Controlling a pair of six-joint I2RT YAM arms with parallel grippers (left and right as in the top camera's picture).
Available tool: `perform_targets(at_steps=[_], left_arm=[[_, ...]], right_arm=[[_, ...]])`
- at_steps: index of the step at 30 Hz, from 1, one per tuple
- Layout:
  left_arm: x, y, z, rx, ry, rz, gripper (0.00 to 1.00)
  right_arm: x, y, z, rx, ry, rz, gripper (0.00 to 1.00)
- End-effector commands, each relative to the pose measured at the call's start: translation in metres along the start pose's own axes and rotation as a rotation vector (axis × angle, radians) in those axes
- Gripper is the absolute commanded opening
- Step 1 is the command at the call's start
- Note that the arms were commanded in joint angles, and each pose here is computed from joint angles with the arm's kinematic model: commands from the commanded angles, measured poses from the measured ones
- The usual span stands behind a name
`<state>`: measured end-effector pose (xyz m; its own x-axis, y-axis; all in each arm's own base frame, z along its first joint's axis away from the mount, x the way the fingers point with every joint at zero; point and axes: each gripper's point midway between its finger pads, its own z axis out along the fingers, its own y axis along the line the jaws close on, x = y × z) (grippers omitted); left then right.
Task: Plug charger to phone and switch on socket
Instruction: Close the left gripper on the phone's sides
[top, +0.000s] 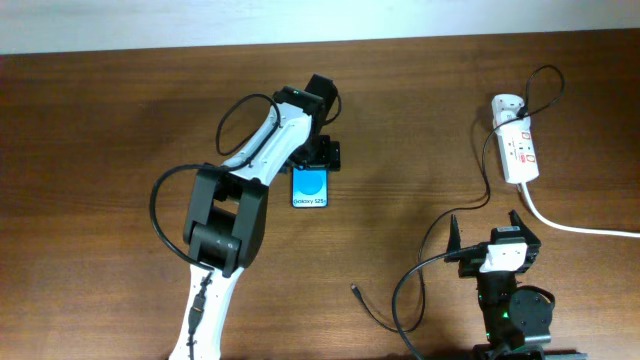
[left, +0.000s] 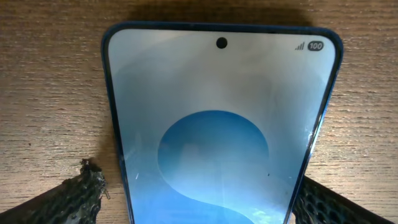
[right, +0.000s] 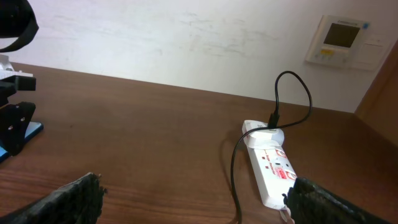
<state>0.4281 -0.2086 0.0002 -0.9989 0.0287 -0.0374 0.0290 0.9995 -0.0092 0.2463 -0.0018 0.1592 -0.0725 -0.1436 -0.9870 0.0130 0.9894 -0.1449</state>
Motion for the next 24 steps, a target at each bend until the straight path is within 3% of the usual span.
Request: perform_targets(at_steps=[1, 24], left_arm=[[0.023, -0.004, 0.036, 0.007, 0.113, 0.014, 0.99], [0.031, -0.019, 0.036, 0.036, 0.132, 0.006, 0.99]], right_arm=[[0.003, -0.001, 0.000, 0.008, 0.008, -0.004, 0.98], [0.003, -0.001, 0.000, 0.008, 0.008, -0.004, 0.98]])
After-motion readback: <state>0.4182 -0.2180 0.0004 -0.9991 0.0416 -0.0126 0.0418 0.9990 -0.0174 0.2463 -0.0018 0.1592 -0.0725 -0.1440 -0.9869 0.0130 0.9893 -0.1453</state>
